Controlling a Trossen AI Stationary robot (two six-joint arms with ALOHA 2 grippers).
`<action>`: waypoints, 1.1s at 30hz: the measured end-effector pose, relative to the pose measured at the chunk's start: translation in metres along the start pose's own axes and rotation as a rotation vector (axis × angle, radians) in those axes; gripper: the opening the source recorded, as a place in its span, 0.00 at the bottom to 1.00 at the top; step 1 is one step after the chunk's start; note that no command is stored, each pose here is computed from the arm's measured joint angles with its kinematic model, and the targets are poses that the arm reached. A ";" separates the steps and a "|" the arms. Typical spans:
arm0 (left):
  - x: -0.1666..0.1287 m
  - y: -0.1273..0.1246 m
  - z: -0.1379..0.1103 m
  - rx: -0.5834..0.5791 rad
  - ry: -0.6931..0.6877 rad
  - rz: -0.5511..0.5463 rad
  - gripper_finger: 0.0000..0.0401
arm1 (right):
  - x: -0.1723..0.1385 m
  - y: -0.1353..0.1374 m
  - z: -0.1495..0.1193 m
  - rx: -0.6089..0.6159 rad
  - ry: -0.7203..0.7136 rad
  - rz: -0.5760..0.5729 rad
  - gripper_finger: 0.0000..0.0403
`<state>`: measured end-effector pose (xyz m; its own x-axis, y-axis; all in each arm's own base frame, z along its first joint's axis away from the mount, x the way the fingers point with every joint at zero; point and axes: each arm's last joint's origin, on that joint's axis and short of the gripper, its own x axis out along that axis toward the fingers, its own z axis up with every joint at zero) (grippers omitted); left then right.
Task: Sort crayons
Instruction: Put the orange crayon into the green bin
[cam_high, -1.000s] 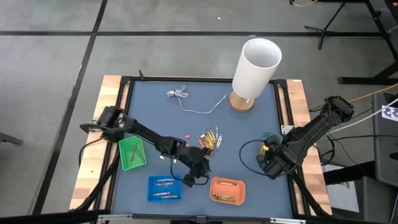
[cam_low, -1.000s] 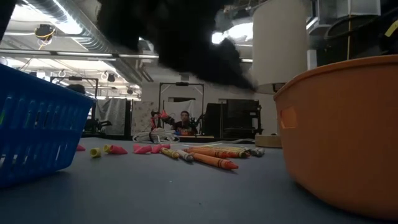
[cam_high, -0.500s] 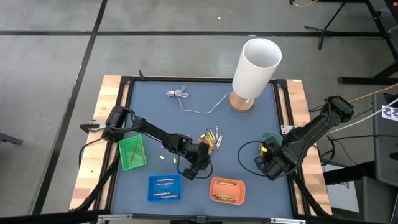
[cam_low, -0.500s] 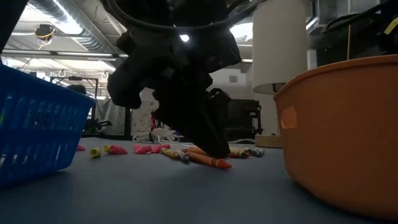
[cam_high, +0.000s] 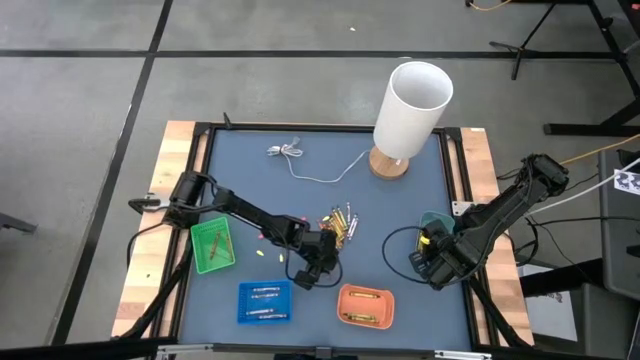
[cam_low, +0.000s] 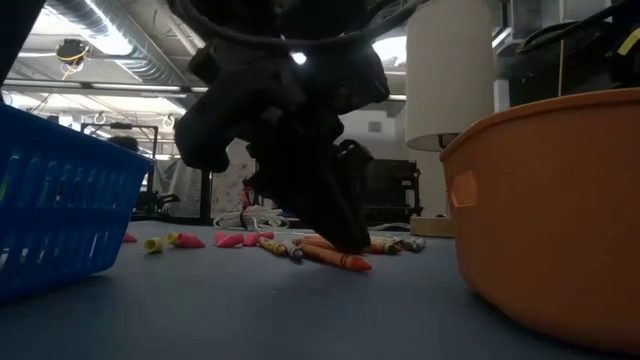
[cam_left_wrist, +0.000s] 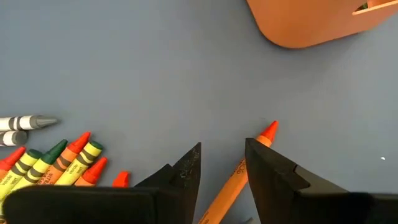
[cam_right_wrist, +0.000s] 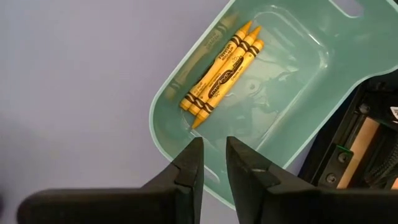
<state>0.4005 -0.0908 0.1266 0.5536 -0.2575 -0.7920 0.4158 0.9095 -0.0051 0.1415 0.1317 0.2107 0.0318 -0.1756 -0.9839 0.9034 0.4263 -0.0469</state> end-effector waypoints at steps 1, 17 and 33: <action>0.000 0.000 0.002 0.000 0.000 0.001 0.28 | 0.000 0.000 0.000 0.000 0.000 0.000 0.17; -0.004 -0.002 0.001 -0.008 0.105 -0.035 0.28 | 0.000 0.000 0.000 0.001 0.001 0.003 0.17; -0.004 -0.003 -0.006 0.084 0.150 -0.003 0.12 | 0.000 0.001 0.000 0.002 0.005 0.014 0.17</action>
<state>0.3926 -0.0905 0.1263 0.4411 -0.2030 -0.8742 0.4797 0.8766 0.0385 0.1425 0.1327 0.2105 0.0426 -0.1652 -0.9853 0.9038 0.4267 -0.0325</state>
